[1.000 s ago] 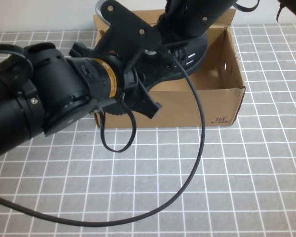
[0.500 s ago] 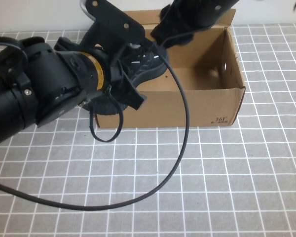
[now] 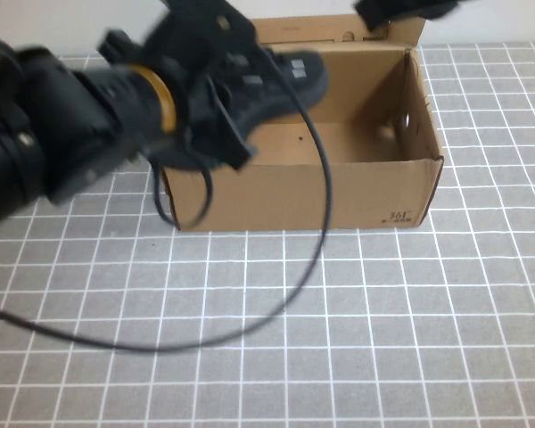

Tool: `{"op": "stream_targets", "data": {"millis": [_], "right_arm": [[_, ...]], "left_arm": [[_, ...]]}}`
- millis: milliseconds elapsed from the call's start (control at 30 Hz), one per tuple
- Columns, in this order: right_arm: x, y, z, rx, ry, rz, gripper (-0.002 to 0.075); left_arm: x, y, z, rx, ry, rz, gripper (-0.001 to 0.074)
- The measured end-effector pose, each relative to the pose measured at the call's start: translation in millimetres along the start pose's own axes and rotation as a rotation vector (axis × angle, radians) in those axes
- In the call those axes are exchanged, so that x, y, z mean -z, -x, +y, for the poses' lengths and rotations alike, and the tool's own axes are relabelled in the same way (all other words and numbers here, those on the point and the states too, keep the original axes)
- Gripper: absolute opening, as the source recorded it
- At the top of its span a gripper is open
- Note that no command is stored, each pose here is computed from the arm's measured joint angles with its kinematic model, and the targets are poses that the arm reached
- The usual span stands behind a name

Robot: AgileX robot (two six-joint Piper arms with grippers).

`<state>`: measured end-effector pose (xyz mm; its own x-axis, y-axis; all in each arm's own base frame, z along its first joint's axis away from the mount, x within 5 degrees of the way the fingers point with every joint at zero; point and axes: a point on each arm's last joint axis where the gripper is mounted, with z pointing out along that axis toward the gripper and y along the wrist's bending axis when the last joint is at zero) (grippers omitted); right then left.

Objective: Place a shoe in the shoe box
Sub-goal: Place the shoe in the shoe box

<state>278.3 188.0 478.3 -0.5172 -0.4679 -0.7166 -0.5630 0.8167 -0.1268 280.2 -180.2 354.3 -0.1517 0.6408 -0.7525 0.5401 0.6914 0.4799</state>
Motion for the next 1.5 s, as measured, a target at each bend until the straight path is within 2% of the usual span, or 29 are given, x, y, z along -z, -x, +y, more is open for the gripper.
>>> {"op": "stream_targets", "data": {"millis": [167,267,400,567,700,933,1033,1333,1500], "right_arm": [[10,-27,1,-0.059,0.001,0.064,-0.0015],[13,-45,2,-0.100,0.000,0.108,-0.0015],[16,-67,4,-0.156,-0.003,0.157,-0.0016],[10,-89,6,-0.169,-0.006,0.225,-0.0016],[7,-94,7,-0.170,-0.007,0.246,-0.0016],[7,-96,7,-0.168,-0.009,0.250,-0.0016],[8,-96,5,-0.160,-0.027,0.245,-0.0016],[14,-96,2,-0.154,-0.045,0.229,-0.0016],[25,-97,-7,-0.138,-0.142,0.195,-0.0016]], "left_arm": [[5,12,25,0.028,0.057,-0.063,0.0022],[10,22,32,0.055,0.056,-0.090,0.0022],[15,26,28,0.170,-0.045,-0.048,0.0021],[25,24,16,0.201,-0.235,0.088,0.0021],[33,29,12,0.141,-0.329,0.108,0.0021],[35,36,32,-0.017,-0.315,-0.001,0.0021],[27,33,41,-0.017,-0.345,-0.033,0.0021],[-34,28,67,-0.105,-0.491,-0.114,0.0021],[-69,20,82,-0.165,-0.536,-0.147,0.0021]]}}
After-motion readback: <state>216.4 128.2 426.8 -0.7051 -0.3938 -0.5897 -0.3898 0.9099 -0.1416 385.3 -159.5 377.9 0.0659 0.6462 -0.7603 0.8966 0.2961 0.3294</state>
